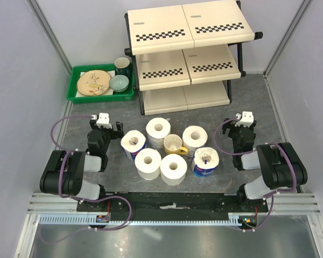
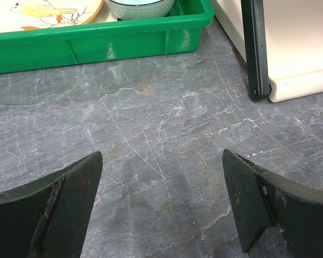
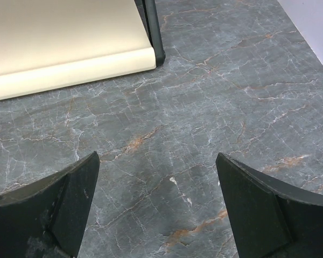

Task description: Place and organize the paper towels onto the shelf

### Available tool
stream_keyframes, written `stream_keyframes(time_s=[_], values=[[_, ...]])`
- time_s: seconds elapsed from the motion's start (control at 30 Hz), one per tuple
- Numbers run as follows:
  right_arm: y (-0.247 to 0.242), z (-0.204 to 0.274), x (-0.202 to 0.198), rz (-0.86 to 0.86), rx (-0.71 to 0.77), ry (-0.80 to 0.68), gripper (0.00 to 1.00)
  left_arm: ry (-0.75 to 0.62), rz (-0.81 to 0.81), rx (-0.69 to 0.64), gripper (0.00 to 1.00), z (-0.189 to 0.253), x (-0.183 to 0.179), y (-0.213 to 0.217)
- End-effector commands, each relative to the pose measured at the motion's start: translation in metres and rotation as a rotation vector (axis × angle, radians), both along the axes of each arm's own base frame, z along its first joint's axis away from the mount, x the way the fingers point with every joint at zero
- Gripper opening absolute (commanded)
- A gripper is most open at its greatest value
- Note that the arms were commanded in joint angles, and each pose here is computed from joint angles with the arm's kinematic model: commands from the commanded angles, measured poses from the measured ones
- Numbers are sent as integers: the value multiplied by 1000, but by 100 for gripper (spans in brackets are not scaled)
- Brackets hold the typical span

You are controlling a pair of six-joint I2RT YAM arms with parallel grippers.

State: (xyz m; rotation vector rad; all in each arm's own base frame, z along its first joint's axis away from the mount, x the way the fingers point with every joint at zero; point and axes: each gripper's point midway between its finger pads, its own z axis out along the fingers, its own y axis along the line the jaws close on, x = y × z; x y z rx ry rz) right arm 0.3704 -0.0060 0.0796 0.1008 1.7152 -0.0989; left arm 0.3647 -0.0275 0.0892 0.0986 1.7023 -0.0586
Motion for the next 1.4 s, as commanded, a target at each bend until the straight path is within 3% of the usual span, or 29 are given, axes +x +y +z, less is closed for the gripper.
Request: stream_keyframes(time_s=[0.0, 0.43, 0.63, 0.87, 0.93, 1.07, 1.13, 1.37], values=[[-3, 14, 7, -24, 11, -51, 98, -58, -2, 5, 99, 17, 7, 0], [-6, 22, 9, -51, 6, -14, 98, -58, -2, 3, 99, 17, 7, 0], [-1, 59, 2, -23, 22, -80, 98, -58, -2, 3, 100, 17, 7, 0], [-7, 104, -10, -126, 279, -196, 98, -58, -1, 5, 100, 17, 7, 1], [-3, 111, -8, -141, 354, -150, 98, -58, 0, 3, 100, 17, 7, 1], [8, 139, 1, -104, 360, -48, 98, -58, -1, 5, 99, 17, 7, 1], [13, 131, -3, -94, 356, 46, 98, -60, -1, 5, 99, 17, 7, 1], [39, 143, -10, 27, 402, 148, 98, -58, -2, 3, 100, 17, 7, 0]])
